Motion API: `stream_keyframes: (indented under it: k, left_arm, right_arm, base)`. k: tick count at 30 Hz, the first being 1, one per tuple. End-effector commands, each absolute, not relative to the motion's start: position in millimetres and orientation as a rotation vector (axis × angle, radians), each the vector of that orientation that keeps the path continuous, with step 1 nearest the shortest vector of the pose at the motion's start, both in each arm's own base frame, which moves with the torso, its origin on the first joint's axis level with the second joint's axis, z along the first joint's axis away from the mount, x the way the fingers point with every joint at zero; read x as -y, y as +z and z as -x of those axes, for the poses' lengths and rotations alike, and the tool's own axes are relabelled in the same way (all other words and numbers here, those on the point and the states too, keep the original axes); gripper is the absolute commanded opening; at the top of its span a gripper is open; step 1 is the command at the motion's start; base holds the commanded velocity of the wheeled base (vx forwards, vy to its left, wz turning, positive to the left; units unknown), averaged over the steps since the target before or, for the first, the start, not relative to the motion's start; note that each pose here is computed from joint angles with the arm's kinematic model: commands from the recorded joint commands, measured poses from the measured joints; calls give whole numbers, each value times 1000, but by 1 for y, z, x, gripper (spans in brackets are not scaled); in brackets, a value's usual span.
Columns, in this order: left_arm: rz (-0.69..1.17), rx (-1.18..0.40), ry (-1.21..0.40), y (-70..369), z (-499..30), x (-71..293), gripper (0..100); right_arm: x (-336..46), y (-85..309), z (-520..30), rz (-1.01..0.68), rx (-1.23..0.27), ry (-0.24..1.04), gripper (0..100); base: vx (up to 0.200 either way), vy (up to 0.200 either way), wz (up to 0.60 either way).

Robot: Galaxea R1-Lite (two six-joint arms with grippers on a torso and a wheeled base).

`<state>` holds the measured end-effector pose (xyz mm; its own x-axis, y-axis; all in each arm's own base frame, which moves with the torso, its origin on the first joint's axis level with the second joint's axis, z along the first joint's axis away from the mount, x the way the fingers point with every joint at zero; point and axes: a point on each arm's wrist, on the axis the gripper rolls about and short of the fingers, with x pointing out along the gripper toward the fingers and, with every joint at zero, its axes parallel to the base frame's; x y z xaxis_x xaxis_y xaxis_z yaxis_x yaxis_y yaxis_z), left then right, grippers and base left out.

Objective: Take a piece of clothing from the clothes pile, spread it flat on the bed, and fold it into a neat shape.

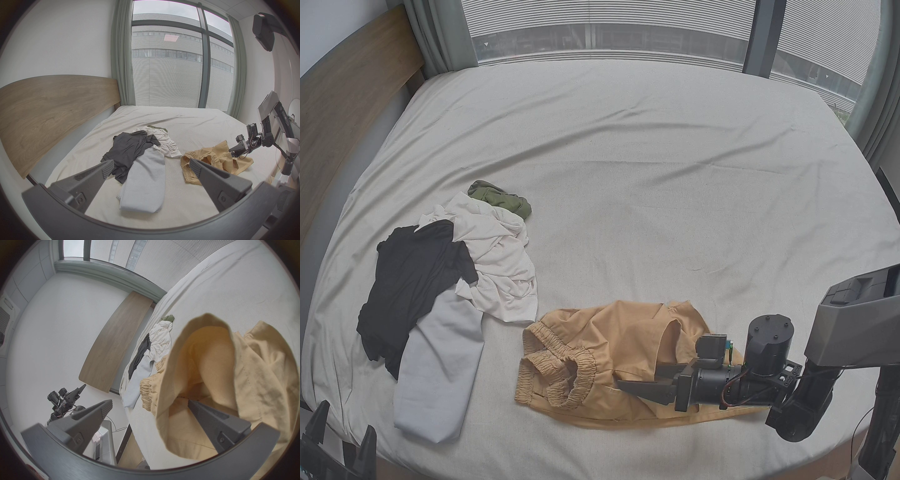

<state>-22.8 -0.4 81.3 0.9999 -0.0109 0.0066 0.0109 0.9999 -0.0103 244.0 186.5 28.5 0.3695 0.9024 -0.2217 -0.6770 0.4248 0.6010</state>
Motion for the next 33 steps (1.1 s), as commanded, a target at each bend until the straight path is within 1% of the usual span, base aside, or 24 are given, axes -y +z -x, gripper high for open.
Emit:
stream_keyframes:
  k: [1,10,11,19,26,33]
  left_arm:
    - [11,6,-11,76,23,0,100]
    - [11,6,-11,76,23,0,100]
    - [11,6,-11,76,23,0,100]
    - [11,6,-9,76,23,0,100]
    - [11,6,-9,76,23,0,100]
    - [9,6,-11,76,23,0,100]
  right_arm:
    - [-189,25,-246,-451,-581,1059,100]
    - [-192,22,-252,-451,-570,1049,100]
    - [-193,21,-253,-451,-565,1038,0]
    - [-194,20,-256,-451,-556,1026,0]
    - [-187,21,-253,-451,-566,1007,0]
    - [-171,40,-237,-454,-552,1000,0]
  base:
    - [0,0,0]
    - [0,0,0]
    - [0,0,0]
    - [0,0,0]
    - [0,0,0]
    - [0,0,0]
